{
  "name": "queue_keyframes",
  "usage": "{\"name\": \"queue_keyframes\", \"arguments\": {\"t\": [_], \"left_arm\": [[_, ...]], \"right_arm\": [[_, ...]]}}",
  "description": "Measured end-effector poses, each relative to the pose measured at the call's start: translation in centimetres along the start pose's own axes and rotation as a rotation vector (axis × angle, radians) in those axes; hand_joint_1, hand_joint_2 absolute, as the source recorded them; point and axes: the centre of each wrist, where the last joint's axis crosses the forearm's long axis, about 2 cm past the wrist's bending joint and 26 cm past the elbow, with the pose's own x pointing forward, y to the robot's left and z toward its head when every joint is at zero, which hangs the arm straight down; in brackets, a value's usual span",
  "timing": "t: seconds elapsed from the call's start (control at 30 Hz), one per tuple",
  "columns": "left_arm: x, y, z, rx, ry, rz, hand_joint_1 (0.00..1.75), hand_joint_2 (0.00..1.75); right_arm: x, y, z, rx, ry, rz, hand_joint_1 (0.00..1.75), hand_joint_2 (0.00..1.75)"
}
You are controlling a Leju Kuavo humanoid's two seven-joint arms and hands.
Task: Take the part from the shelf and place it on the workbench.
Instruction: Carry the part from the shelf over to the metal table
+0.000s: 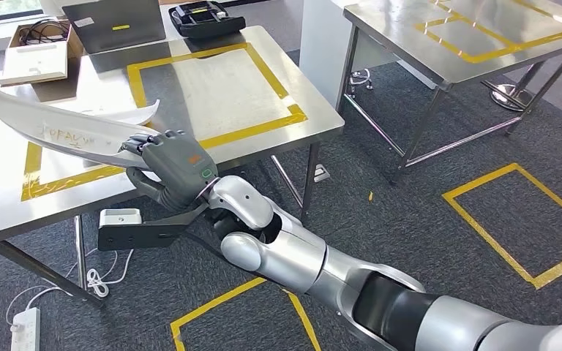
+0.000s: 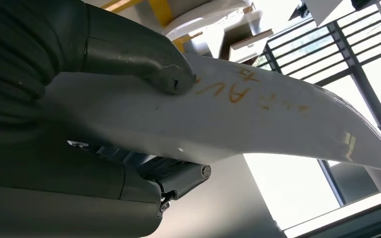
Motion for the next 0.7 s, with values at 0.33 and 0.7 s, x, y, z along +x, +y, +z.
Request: {"name": "queue_keyframes", "arguments": {"t": [0.33, 0.7], "left_arm": [[0.25, 0.11, -0.02, 0.0, -0.003, -0.013, 0.0, 1.75], [0.34, 0.08, -0.01, -0.001, -0.002, -0.016, 0.0, 1.75]], "right_arm": [[0.06, -0.12, 0.09, -0.008, 0.002, 0.003, 1.75, 1.75], [0.07, -0.27, 0.03, -0.01, 0.001, 0.007, 1.75, 1.75]]}}
